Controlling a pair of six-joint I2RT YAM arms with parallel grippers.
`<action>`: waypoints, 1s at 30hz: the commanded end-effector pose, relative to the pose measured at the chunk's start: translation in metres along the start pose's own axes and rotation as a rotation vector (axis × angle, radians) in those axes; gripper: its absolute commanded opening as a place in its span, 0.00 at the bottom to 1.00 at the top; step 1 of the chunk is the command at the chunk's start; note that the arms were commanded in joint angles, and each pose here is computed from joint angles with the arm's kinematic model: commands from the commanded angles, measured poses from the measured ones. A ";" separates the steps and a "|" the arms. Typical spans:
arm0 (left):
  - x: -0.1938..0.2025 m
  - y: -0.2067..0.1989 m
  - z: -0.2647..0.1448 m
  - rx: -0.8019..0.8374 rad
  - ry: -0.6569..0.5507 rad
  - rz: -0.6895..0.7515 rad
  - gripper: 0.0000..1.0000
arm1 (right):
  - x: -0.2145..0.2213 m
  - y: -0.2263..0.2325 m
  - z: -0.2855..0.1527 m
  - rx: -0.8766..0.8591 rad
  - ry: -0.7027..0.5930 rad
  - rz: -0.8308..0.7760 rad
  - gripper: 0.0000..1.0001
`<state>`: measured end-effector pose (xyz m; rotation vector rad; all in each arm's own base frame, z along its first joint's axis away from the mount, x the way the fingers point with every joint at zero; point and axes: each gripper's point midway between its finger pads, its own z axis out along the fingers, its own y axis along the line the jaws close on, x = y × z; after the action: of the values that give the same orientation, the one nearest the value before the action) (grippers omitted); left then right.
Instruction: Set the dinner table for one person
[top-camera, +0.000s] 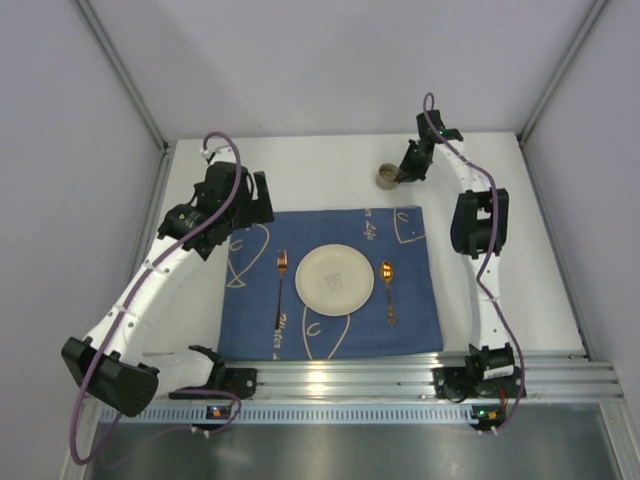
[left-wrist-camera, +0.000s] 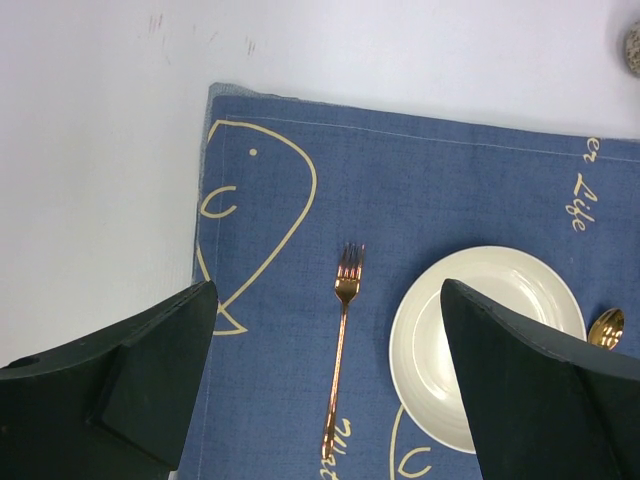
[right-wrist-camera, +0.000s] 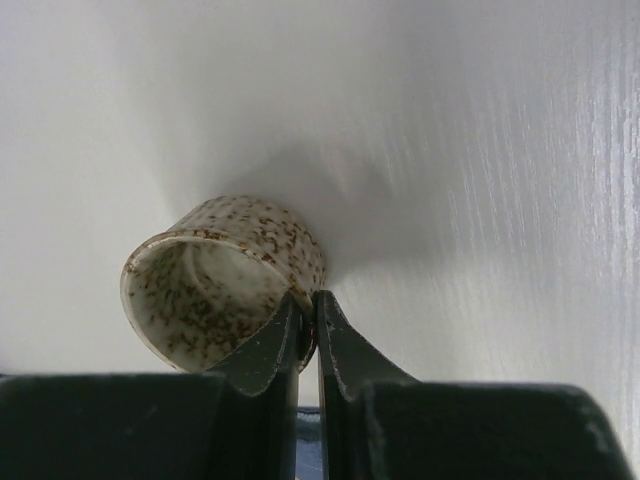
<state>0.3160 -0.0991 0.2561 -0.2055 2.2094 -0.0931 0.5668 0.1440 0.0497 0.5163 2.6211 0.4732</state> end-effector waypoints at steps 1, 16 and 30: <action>-0.020 -0.006 -0.005 0.024 -0.048 0.011 0.99 | -0.034 0.030 -0.052 -0.056 -0.135 -0.062 0.00; -0.036 -0.027 0.004 0.089 -0.069 -0.009 0.99 | 0.002 0.027 -0.239 -0.136 -0.326 -0.161 0.00; -0.008 -0.017 -0.013 0.101 -0.027 -0.071 0.99 | 0.111 -0.021 -0.170 0.013 -0.059 -0.221 0.00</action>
<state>0.3245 -0.1178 0.2635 -0.1814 2.2058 -0.1934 0.3894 0.1254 0.1404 0.2897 2.6214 0.3800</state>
